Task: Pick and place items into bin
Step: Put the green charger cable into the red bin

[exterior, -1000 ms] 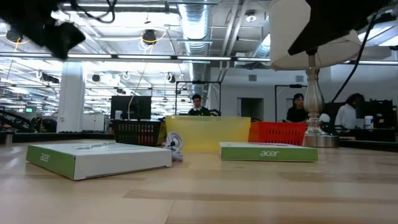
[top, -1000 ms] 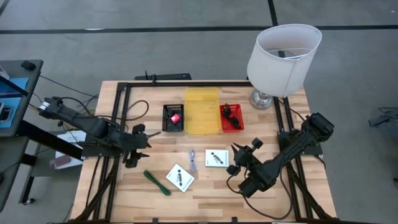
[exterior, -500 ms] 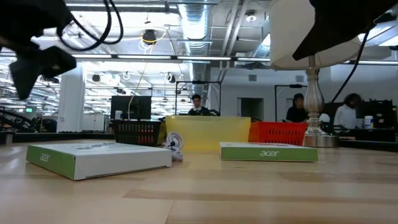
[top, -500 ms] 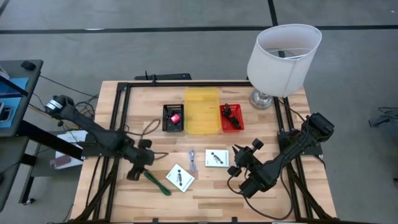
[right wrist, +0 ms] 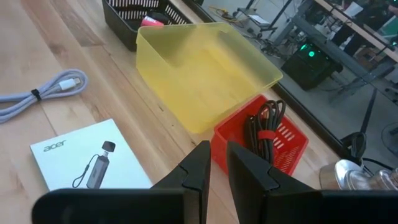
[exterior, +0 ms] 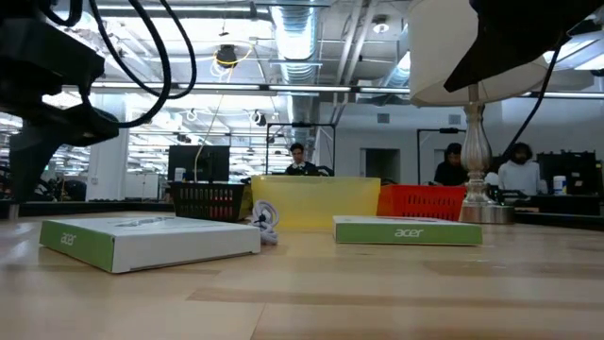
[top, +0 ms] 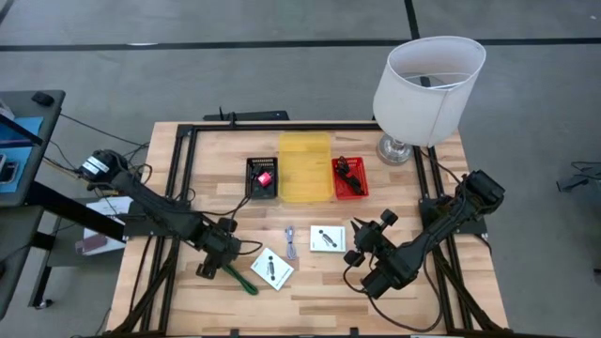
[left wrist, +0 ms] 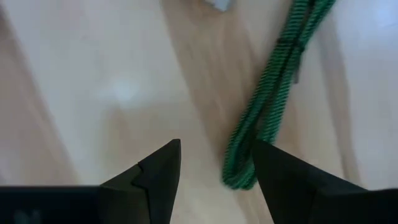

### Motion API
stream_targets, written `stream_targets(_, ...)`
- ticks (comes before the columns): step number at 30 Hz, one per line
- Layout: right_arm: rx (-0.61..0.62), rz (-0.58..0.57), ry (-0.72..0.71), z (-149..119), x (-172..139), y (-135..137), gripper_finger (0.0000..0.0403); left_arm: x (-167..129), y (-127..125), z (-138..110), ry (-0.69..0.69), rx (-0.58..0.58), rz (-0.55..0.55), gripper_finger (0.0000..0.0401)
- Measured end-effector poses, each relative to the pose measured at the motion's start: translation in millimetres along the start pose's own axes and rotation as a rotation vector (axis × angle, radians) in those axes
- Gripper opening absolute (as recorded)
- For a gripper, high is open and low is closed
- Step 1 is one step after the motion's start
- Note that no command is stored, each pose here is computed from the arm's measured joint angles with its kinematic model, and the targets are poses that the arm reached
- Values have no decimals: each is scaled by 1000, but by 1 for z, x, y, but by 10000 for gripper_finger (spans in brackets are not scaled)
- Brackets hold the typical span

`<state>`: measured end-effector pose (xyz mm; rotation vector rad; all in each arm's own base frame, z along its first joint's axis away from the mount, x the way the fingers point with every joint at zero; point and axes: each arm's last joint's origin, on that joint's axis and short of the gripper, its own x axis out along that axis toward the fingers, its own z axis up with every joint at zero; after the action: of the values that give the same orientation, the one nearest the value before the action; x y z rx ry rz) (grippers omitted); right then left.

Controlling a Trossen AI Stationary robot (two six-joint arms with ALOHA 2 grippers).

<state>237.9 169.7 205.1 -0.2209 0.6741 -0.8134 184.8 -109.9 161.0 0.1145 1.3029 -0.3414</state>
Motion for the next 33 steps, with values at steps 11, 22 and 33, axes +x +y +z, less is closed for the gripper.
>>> stream_targets(11,2,1,0,0,0,0,48,3,-8,0,34,-99,-132,192)
stream_targets(22,8,4,-1,0,0,1,48,5,-13,0,27,-84,-120,192)
stream_targets(33,10,5,-1,0,0,1,48,22,-16,3,84,-94,-181,192)
